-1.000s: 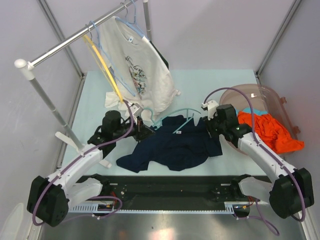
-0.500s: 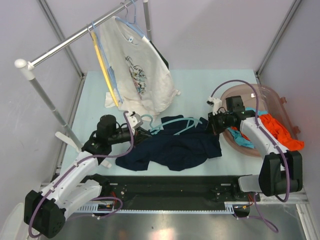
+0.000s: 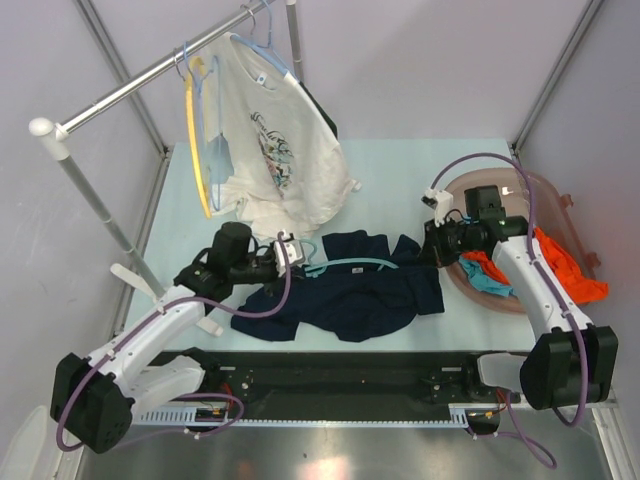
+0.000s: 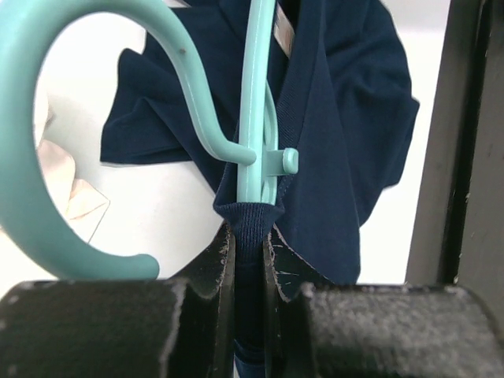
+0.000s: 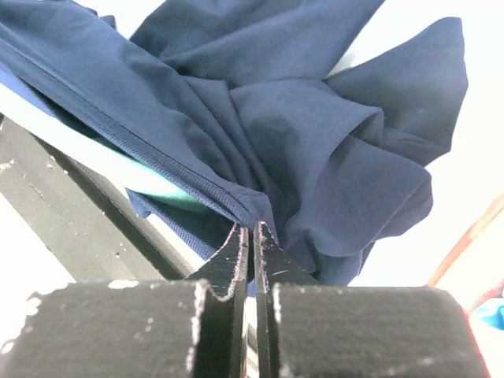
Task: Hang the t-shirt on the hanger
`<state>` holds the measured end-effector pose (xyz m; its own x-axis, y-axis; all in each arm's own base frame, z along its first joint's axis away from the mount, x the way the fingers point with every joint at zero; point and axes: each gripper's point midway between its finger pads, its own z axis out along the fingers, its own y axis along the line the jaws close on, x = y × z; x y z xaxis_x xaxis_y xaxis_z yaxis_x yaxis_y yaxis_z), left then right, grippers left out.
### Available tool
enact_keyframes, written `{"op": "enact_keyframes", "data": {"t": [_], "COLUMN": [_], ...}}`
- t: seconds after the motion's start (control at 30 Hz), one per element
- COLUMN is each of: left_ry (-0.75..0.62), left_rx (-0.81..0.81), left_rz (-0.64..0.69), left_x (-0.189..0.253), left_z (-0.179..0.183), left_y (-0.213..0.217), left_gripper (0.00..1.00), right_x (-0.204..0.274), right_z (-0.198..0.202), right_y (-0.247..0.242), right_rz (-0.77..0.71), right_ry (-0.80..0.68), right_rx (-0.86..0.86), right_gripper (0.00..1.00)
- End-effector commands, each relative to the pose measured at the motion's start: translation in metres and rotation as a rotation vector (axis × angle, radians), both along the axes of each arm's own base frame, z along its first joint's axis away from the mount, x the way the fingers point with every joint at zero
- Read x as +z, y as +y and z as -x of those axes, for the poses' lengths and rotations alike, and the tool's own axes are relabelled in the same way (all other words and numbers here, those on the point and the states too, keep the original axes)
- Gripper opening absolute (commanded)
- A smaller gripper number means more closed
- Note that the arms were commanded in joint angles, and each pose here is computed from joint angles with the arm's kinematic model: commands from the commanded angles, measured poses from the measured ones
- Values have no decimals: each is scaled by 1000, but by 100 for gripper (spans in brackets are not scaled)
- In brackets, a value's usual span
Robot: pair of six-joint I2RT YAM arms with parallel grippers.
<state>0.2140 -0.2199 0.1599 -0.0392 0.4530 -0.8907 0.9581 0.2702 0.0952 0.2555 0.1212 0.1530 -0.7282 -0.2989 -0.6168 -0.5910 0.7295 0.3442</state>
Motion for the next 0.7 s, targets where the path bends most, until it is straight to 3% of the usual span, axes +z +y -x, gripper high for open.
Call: {"op": "enact_keyframes", "data": {"t": [0.0,0.37,0.67], "left_ry": [-95,-187,-180], "left_rx": [-30,-69,-67], "left_rz": [-109,-140,-165], "left_x": [2,54,44], "left_z": [-4,-15,-11], "left_y": [2,-73,-75], "left_gripper": [0,0,0], "right_x": [30,63,79], "right_z": [-15,16,15], "right_y": [-17,39,38], "right_rz": [62,26,77], "right_ry": [-116,-142,-195], "right_rx": [-21,238,277], "right_gripper": [0,0,0]}}
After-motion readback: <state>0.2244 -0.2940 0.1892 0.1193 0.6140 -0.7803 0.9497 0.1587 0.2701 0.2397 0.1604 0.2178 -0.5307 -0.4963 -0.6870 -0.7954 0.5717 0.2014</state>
